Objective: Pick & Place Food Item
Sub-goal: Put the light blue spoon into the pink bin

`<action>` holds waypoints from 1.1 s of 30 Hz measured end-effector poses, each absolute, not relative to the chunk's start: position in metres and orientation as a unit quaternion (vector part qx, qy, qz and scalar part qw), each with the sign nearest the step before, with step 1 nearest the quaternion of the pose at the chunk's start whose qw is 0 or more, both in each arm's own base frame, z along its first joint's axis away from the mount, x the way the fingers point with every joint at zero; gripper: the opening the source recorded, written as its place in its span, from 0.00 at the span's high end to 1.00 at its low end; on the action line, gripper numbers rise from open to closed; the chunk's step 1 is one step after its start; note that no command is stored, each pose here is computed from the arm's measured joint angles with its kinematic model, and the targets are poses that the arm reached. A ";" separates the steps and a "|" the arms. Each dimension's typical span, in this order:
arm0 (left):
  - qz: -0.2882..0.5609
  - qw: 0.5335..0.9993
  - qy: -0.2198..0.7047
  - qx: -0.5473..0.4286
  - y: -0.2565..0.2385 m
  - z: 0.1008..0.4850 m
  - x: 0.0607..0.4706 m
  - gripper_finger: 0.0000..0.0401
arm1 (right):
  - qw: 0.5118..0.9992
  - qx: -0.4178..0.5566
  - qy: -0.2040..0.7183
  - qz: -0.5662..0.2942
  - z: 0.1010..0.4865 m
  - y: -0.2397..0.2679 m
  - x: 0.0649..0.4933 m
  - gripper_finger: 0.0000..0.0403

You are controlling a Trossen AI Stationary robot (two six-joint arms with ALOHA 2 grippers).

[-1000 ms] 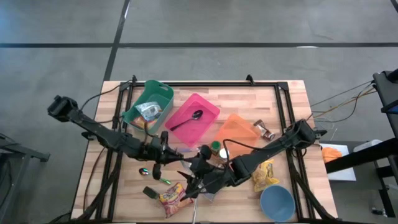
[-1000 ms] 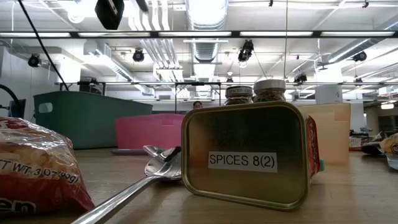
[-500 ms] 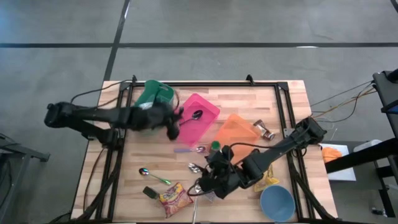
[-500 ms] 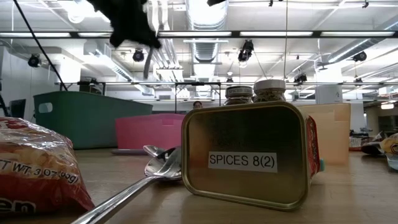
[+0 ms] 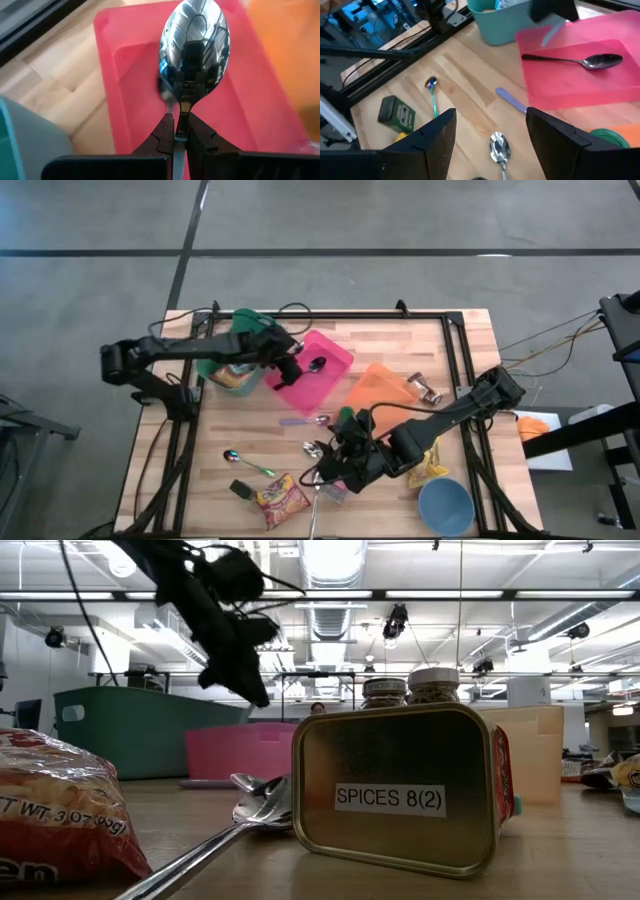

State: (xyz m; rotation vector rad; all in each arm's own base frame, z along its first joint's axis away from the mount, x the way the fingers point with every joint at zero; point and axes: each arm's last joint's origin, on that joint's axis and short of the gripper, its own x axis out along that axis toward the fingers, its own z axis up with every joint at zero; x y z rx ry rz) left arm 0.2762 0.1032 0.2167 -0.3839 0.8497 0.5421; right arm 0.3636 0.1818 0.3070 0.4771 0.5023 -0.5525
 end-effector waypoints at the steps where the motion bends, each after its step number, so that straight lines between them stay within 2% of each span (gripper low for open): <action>1: 0.260 0.856 0.409 -0.181 0.106 0.216 0.281 0.97 | 0.906 0.225 0.244 -0.264 0.309 0.182 0.364 0.42; 6: 0.254 0.844 0.439 -0.174 0.117 0.218 0.298 0.97 | 0.912 0.188 0.264 -0.250 0.315 0.181 0.362 0.42; 11: 0.212 0.839 0.473 -0.166 0.119 0.224 0.311 0.97 | 0.906 0.150 0.321 -0.231 0.328 0.163 0.353 0.42; 16: 0.173 0.843 0.485 -0.155 0.118 0.225 0.314 0.97 | 0.884 0.113 0.364 -0.272 0.338 0.134 0.337 0.42; 22: 0.157 0.848 0.460 -0.210 0.122 0.225 0.317 0.97 | 0.875 0.103 0.364 -0.303 0.362 0.108 0.312 0.42; 33: 0.190 0.821 0.480 -0.246 0.141 0.180 0.337 0.97 | 0.882 0.107 0.352 -0.294 0.379 0.100 0.298 0.42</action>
